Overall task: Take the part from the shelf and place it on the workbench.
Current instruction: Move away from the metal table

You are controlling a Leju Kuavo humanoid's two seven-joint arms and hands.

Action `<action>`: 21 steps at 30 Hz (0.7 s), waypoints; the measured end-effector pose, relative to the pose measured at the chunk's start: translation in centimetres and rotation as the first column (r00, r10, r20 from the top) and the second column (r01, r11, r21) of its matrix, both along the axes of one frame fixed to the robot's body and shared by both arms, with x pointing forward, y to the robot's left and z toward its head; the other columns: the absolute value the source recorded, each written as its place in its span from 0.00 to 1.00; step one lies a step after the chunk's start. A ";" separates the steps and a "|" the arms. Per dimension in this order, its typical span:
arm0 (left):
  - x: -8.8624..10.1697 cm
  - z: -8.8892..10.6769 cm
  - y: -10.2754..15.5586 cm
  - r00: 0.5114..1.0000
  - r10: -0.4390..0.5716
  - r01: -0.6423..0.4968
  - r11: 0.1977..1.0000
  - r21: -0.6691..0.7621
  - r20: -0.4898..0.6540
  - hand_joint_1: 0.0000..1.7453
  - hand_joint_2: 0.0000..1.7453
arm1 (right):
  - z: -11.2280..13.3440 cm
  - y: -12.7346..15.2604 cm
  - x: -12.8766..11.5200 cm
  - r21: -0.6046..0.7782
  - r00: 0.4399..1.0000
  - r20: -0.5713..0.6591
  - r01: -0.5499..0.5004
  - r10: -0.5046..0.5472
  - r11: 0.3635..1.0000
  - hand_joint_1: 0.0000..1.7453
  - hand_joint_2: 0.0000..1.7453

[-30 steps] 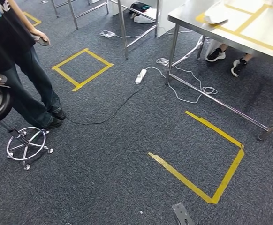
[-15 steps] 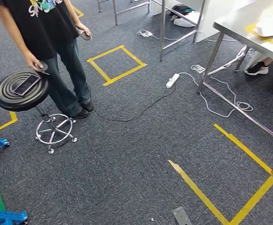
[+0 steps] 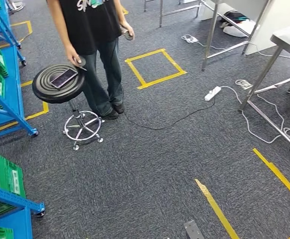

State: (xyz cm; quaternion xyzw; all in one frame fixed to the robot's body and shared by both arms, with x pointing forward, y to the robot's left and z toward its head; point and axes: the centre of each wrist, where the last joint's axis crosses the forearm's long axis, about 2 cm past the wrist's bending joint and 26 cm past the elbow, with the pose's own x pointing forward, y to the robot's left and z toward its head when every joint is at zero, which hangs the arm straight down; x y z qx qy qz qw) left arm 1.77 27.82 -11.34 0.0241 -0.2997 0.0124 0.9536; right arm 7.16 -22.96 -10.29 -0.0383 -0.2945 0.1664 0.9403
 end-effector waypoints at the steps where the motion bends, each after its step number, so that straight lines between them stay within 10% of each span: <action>1: 0.0 0.0 0.0 1.000 0.001 -0.001 1.000 0.000 -0.001 0.00 0.00 | 0.0 0.0 0.1 -0.001 1.000 0.000 0.000 0.000 1.000 0.00 0.00; 21: -0.6 0.0 -0.6 1.000 0.007 -0.007 1.000 -0.016 -0.030 0.00 0.00 | 0.0 -0.1 0.0 -0.027 1.000 -0.001 0.015 -0.015 1.000 0.00 0.00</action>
